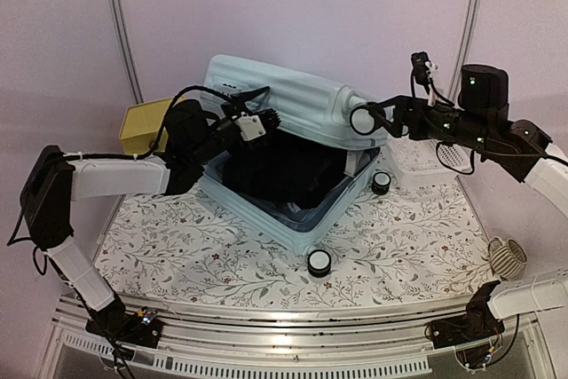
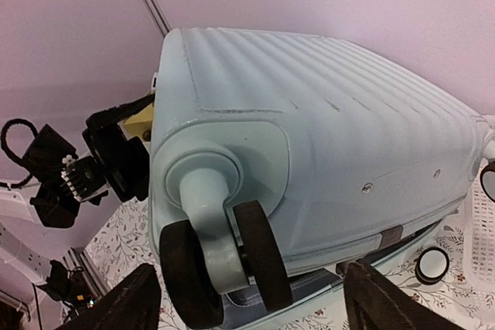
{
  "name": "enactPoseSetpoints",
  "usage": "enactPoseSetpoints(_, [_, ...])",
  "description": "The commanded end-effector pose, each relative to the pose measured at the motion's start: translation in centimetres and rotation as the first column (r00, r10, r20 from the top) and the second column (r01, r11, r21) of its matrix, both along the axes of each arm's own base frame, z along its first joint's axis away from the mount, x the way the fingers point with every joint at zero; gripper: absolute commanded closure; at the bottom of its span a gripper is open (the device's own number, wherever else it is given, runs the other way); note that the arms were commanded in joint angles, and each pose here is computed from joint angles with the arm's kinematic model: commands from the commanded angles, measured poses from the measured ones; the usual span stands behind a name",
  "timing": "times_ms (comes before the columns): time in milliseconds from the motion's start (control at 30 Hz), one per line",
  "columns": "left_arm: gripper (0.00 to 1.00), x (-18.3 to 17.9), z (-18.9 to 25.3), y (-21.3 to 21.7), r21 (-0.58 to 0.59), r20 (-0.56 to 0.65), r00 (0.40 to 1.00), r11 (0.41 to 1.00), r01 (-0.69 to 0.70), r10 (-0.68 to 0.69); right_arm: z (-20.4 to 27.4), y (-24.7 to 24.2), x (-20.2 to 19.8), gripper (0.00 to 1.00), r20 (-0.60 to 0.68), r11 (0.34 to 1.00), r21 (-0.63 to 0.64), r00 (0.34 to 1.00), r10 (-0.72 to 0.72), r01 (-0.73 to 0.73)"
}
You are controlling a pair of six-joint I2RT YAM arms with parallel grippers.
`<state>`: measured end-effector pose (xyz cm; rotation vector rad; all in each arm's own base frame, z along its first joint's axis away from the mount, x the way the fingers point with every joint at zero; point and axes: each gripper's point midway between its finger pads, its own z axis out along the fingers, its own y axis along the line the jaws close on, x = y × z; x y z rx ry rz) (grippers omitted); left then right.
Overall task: Open, take out, and arrange the luggage
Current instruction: Open the luggage at the center of the board.
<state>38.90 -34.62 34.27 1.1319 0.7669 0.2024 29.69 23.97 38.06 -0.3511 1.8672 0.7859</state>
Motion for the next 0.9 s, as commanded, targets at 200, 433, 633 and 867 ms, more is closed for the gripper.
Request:
enactPoseSetpoints(200, [0.27, 1.0, 2.9, 1.1, -0.095, -0.053, 0.998, 0.995, -0.018, 0.013, 1.5, -2.3, -2.3, 0.05, 0.188, 0.997, -0.074, 0.982, 0.018, -0.004])
enactPoseSetpoints(433, [0.27, 1.1, 2.9, 1.0, -0.12, -0.104, 0.995, 0.993, -0.004, -0.008, -0.4, -3.1, -3.5, 0.03, 0.328, 0.996, -0.087, 0.944, 0.036, -0.008])
enactPoseSetpoints(633, [0.27, 1.5, 3.2, 0.7, -0.138, -0.143, 0.99, 0.99, -0.002, -0.018, -2.1, -4.0, -3.3, 0.01, 0.462, 0.989, -0.134, 0.887, 0.011, 0.057])
enactPoseSetpoints(867, [0.27, 1.7, 3.6, 0.5, -0.18, -0.183, 0.982, 0.984, 0.006, -0.039, -3.3, -4.1, -2.1, 0.0, 0.566, 0.974, -0.19, 0.824, 0.003, 0.127])
